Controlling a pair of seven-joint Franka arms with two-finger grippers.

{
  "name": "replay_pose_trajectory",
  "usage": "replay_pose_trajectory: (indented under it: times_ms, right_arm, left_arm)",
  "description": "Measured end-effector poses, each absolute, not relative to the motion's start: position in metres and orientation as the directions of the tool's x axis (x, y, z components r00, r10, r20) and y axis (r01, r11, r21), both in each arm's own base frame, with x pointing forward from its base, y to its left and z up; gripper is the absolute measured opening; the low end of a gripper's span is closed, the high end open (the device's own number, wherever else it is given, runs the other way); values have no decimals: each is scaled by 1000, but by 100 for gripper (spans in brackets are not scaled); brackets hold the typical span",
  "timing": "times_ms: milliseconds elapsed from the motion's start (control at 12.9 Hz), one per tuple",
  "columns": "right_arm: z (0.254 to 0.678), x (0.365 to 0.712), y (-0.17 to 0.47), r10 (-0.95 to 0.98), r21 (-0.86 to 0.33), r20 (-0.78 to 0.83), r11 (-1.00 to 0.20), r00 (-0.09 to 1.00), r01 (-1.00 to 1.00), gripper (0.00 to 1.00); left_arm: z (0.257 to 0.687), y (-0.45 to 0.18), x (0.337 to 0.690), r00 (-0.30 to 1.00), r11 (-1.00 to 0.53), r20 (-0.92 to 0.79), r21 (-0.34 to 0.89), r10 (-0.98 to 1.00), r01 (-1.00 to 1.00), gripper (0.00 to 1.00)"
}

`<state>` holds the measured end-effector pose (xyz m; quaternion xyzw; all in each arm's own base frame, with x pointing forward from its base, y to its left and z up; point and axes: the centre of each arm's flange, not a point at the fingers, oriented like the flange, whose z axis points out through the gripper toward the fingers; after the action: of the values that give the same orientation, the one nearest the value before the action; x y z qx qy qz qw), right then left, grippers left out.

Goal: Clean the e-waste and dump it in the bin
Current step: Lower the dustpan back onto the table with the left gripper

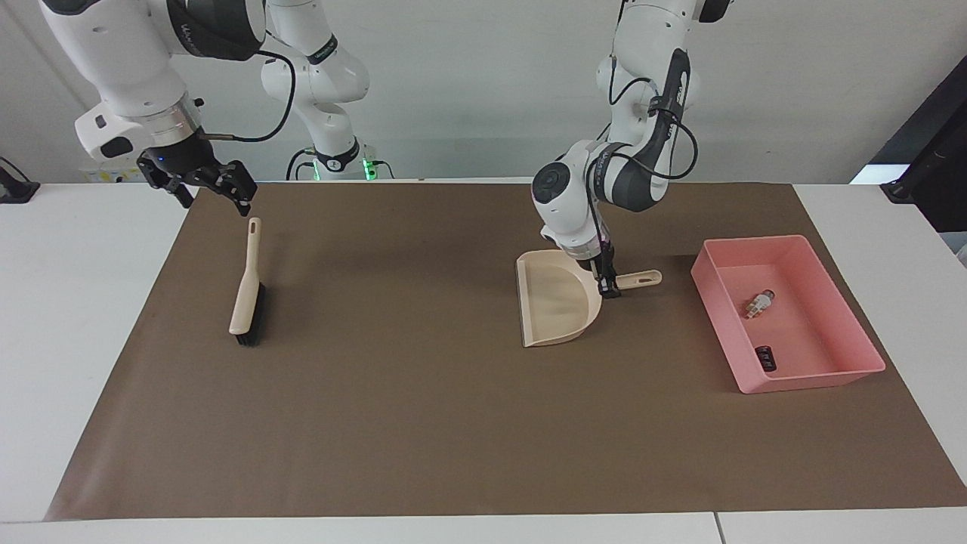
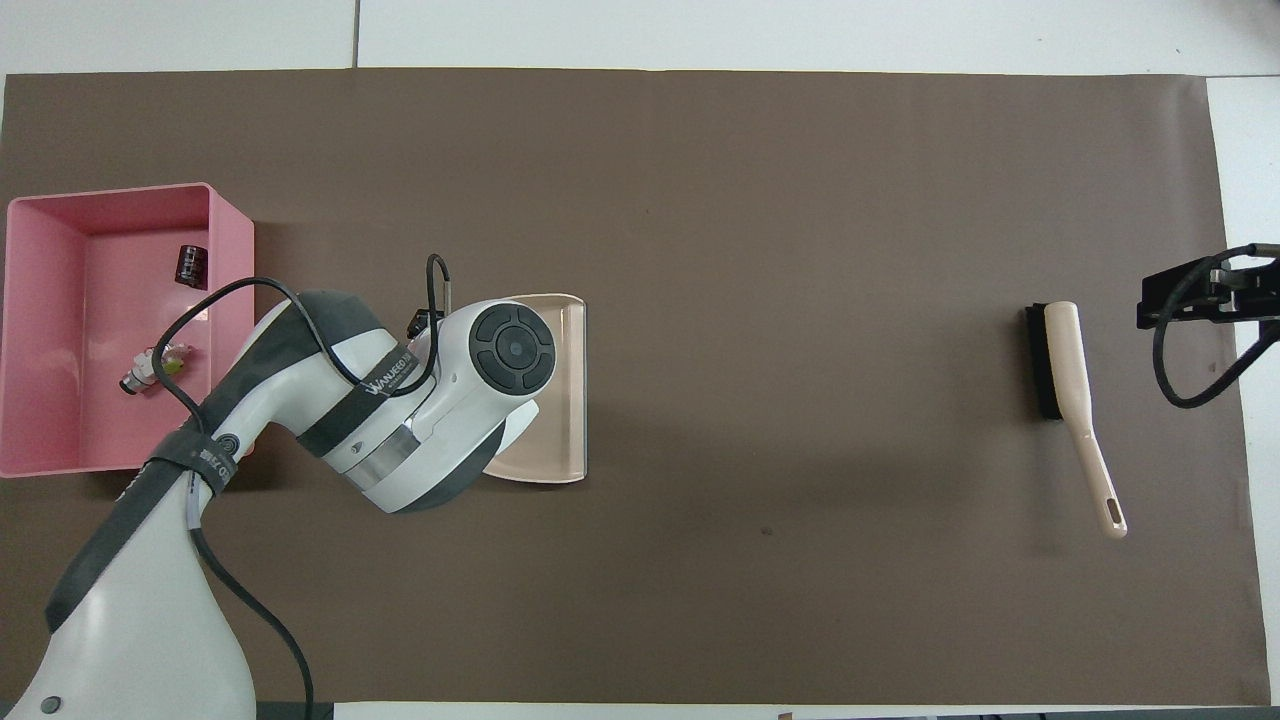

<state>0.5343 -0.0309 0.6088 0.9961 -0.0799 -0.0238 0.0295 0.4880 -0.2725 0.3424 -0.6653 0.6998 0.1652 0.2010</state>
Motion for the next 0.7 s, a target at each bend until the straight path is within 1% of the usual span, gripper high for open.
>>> replay_pose_trajectory:
  times_ms: [155, 232, 386, 464, 541, 695]
  right_arm:
    - [609, 534, -31, -161, 63, -43, -985, 986, -158, 100]
    - [609, 534, -31, -161, 63, -43, -985, 986, -158, 100]
    - [609, 534, -31, -161, 63, -43, -985, 986, -158, 100]
    - [609, 534, -31, -161, 63, -43, -985, 986, -158, 100]
    - [609, 534, -31, -161, 63, -43, -985, 986, -158, 100]
    - [609, 534, -31, -161, 63, -43, -985, 986, -158, 100]
  left_arm:
    - [363, -255, 491, 95, -66, -507, -74, -857, -995, 93]
    - [375, -240, 491, 191, -169, -512, -89, -837, -982, 98]
    - [393, -207, 492, 411, -391, -510, -151, -756, -908, 98]
    - [399, -190, 496, 536, -513, -489, -195, -688, -836, 98]
    - [402, -173, 499, 650, -630, -455, -220, -609, -745, 98]
    - [410, -130, 509, 834, -836, -378, -221, -401, -502, 98]
